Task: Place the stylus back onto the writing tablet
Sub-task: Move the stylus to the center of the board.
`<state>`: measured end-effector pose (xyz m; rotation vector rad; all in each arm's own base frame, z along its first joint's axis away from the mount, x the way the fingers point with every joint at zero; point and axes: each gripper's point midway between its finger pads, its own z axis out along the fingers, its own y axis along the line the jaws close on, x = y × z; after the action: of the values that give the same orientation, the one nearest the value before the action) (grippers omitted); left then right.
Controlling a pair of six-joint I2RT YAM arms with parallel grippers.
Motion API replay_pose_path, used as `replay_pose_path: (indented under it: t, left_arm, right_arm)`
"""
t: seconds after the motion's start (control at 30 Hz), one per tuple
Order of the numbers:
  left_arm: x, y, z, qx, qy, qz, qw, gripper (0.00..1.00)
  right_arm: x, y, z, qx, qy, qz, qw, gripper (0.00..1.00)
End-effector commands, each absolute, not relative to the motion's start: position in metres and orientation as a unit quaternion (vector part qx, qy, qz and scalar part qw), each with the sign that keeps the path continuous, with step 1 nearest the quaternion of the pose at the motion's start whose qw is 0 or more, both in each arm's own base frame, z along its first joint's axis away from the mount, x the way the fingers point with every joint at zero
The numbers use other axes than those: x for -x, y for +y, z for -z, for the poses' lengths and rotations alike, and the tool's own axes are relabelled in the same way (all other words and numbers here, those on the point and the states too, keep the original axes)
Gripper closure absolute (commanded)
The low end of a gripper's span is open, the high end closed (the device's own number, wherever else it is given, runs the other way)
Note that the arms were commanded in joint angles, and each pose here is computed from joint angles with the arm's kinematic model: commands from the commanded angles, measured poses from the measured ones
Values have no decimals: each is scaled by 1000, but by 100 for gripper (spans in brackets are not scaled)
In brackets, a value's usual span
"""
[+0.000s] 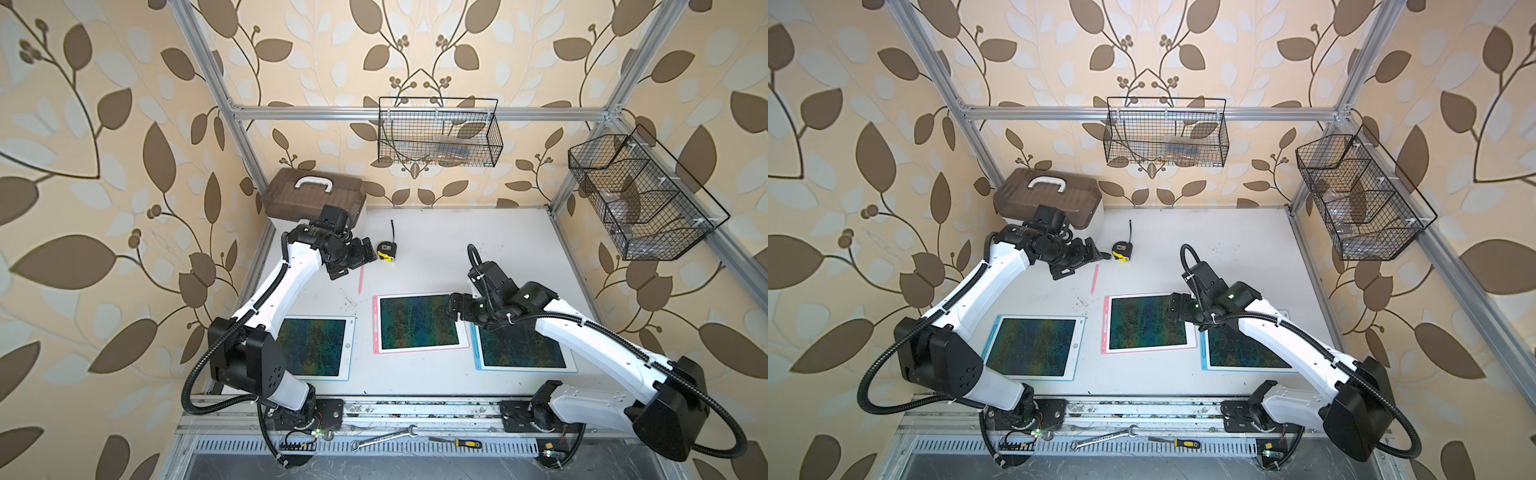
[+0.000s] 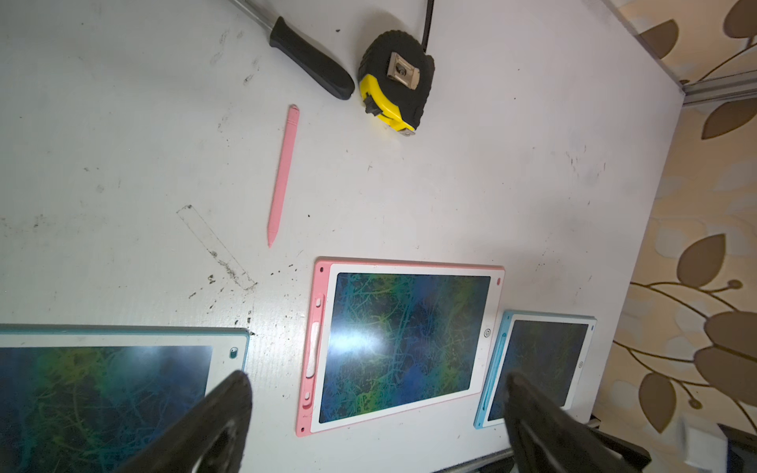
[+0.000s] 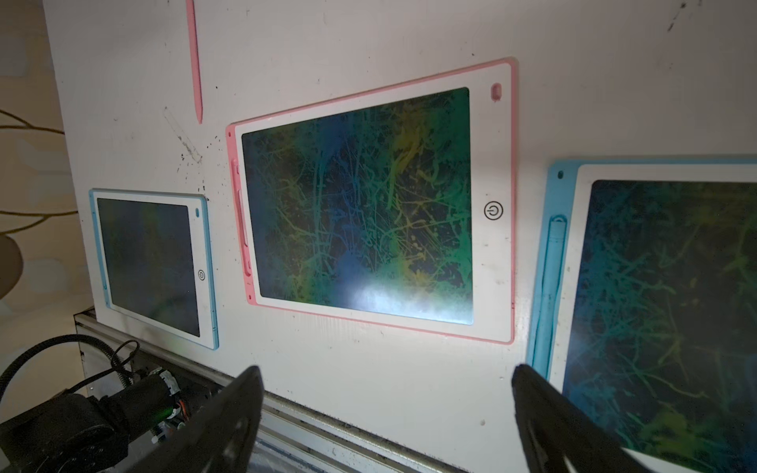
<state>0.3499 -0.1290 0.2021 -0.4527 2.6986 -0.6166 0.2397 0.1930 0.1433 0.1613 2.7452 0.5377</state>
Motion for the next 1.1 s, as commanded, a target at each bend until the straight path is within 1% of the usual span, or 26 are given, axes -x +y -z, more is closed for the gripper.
replay_pose_path:
  t: [0.0, 0.23, 0.4, 0.57, 0.67, 0.93, 1.07]
  left_arm:
    - [-350, -119, -185, 173, 952, 203, 151, 8]
    - [-360, -105, -138, 175, 963, 169, 113, 23]
    - [-371, -103, -117, 165, 970, 153, 96, 31]
    - [-387, -109, -100, 159, 971, 157, 83, 39]
    - [-393, -105, -92, 161, 973, 143, 81, 42]
    - [-408, -97, -67, 161, 979, 105, 73, 47]
    - [-414, -98, -56, 163, 979, 101, 70, 49]
  right_arm:
    - [-258, 202, -154, -36, 961, -197, 193, 5]
    - [-273, 215, -151, -11, 961, -187, 204, 6]
    - [-280, 221, -149, 0, 960, -181, 213, 6]
    - [-290, 227, -152, 3, 955, -186, 231, 6]
    - [-294, 230, -153, 5, 953, -186, 238, 6]
    - [-303, 235, -152, 5, 953, -185, 241, 6]
    - [-306, 237, -151, 5, 953, -185, 239, 6]
